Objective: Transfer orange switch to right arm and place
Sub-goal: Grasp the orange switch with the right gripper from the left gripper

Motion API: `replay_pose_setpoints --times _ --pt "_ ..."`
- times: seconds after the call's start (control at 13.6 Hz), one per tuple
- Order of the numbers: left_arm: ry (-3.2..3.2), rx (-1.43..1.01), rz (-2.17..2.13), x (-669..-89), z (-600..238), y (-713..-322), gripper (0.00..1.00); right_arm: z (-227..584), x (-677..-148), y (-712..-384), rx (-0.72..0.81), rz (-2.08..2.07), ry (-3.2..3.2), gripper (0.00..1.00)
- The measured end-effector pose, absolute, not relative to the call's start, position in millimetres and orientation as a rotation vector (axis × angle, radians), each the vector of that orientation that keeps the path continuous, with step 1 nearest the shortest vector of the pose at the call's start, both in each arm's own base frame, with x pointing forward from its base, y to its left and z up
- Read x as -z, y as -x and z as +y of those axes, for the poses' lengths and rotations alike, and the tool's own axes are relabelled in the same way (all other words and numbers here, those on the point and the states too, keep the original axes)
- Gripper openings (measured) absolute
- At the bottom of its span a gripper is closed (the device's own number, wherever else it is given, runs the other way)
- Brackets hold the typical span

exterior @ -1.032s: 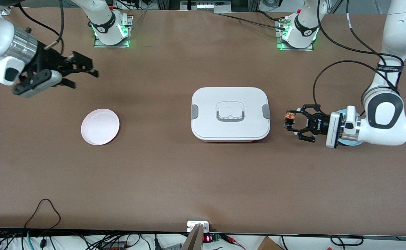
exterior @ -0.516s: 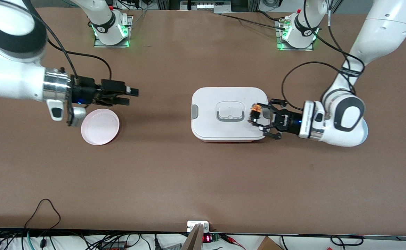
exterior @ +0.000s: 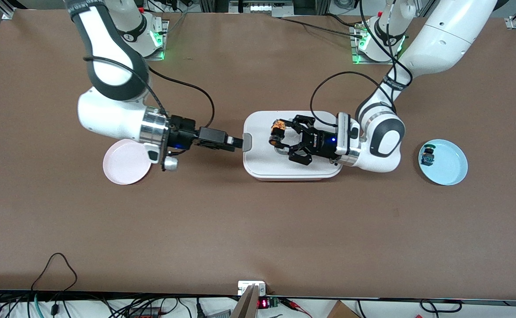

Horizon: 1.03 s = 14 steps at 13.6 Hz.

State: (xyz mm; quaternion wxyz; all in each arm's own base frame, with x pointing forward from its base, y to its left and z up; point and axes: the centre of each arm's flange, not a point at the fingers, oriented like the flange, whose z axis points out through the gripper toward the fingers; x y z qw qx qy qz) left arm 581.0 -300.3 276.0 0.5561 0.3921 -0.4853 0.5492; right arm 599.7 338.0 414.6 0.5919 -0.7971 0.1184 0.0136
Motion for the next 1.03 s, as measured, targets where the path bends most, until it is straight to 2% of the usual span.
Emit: replay_pose_setpoints --times 0.37,0.66,1.03 --pt "-0.944 -1.339 -1.112 -279.6 -309.7 -581.7 0.73 340.9 -383.8 -599.1 0.067 0.180 1.822 1.00" --pt "-0.944 -1.342 -1.113 -279.6 -309.6 -581.8 0.73 362.3 -359.3 -574.4 0.120 0.144 1.802 1.00" --pt "-0.945 -1.347 -1.108 -279.9 -309.5 -582.3 0.73 392.7 -365.5 -552.7 0.173 0.142 1.830 1.00"
